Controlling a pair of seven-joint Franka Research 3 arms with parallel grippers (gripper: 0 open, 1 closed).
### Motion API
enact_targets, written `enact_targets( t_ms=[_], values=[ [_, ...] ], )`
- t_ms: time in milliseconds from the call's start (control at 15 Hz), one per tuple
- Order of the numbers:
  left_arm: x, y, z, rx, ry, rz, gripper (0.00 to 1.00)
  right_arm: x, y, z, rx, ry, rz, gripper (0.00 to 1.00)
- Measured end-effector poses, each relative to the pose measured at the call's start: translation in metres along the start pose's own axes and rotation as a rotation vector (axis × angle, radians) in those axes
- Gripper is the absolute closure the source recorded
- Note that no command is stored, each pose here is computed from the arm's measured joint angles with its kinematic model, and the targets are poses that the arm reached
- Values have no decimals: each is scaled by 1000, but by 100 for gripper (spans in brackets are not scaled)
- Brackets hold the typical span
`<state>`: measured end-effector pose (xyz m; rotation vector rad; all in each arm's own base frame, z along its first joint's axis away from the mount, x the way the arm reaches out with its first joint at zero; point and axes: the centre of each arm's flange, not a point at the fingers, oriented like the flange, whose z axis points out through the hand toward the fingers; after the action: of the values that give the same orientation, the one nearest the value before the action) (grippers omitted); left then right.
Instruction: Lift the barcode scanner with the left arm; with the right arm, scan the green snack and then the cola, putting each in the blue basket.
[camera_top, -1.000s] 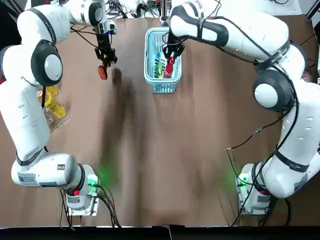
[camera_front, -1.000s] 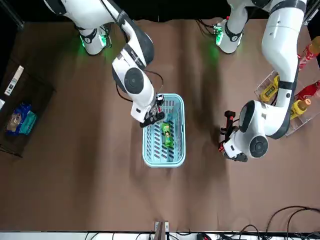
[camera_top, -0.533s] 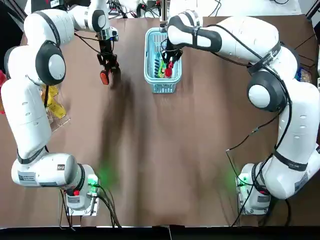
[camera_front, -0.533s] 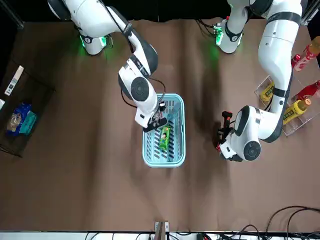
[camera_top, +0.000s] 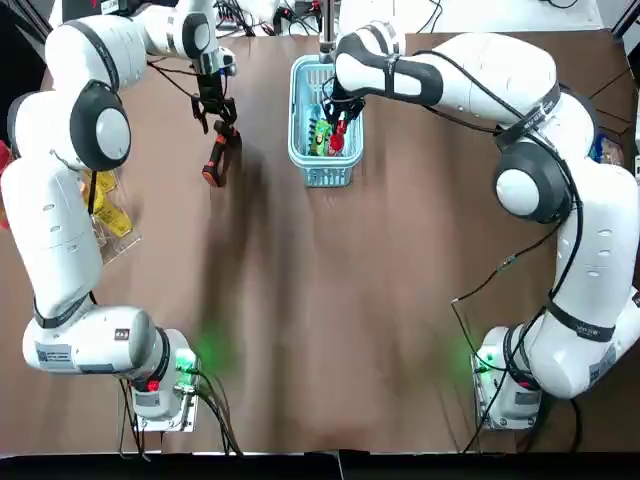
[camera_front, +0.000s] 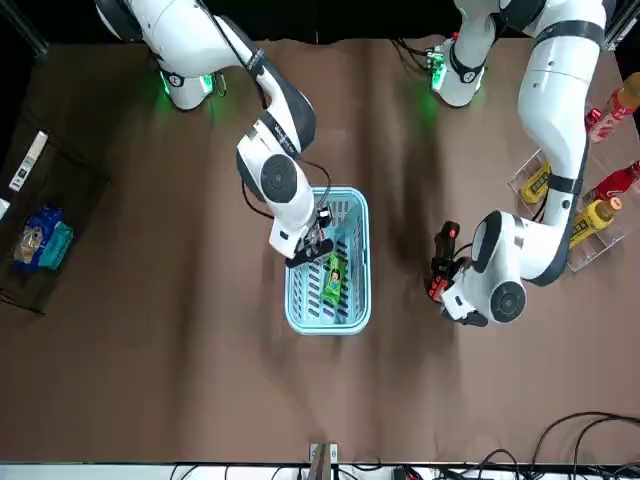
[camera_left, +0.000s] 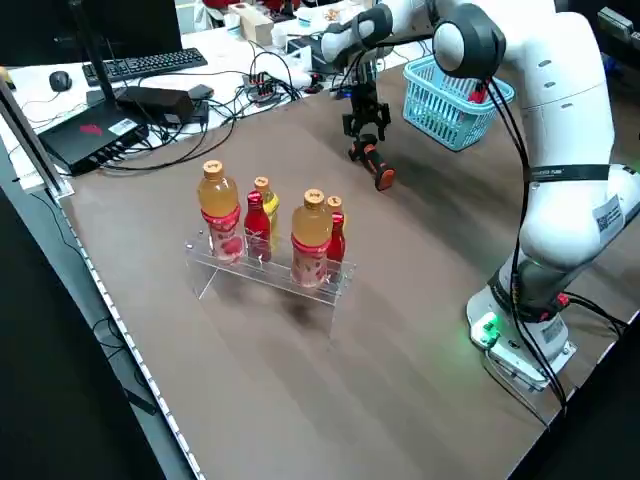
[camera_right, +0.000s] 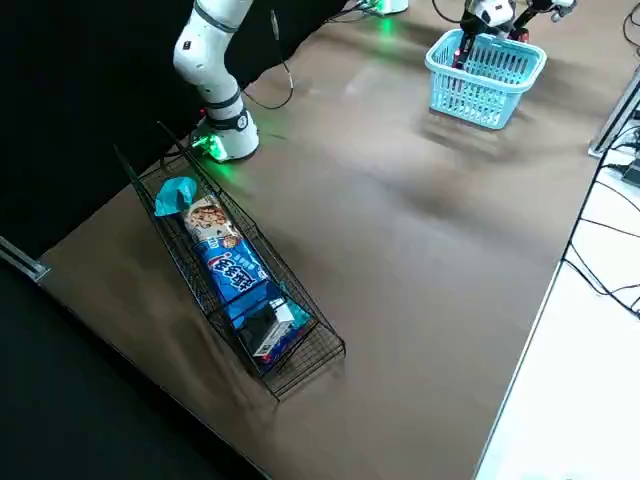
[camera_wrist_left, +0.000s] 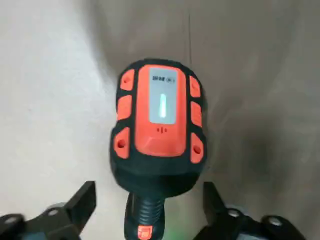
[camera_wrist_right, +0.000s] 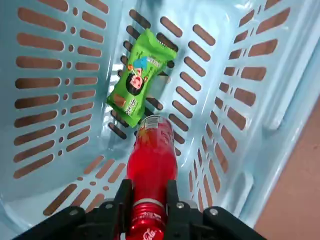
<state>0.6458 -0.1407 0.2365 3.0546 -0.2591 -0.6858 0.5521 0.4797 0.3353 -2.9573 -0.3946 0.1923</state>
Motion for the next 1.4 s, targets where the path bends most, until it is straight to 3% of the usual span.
enact_targets(
  t_ms=[67, 200, 267, 400, 733, 867, 1067, 1400],
  values=[
    [-1, -2, -8, -2, 15, 0, 1, 1, 0, 1, -2, 4, -1, 68],
    [-7, -5, -40, -5, 68, -3, 0, 3, 1, 4, -8, 14, -5, 68],
    [-27, -7, -96, 2, 161, -10, 0, 4, 2, 8, -17, 14, -7, 68],
    [-66, -6, -162, 23, 242, -21, 0, 4, 3, 9, -30, 18, -15, 68],
    [-187, 5, -273, 81, 323, -53, 0, 2, 4, 9, -54, -4, -21, 68],
    [-224, 7, -301, 84, 363, -65, 0, 1, 4, 9, -58, -11, -21, 68],
    [-262, -7, -321, 13, 377, -102, 0, -1, 1, 10, -59, -12, -26, 68],
    [-268, -15, -315, -7, 354, -117, 0, -4, -8, 11, -60, -9, -39, 67]
  ],
)
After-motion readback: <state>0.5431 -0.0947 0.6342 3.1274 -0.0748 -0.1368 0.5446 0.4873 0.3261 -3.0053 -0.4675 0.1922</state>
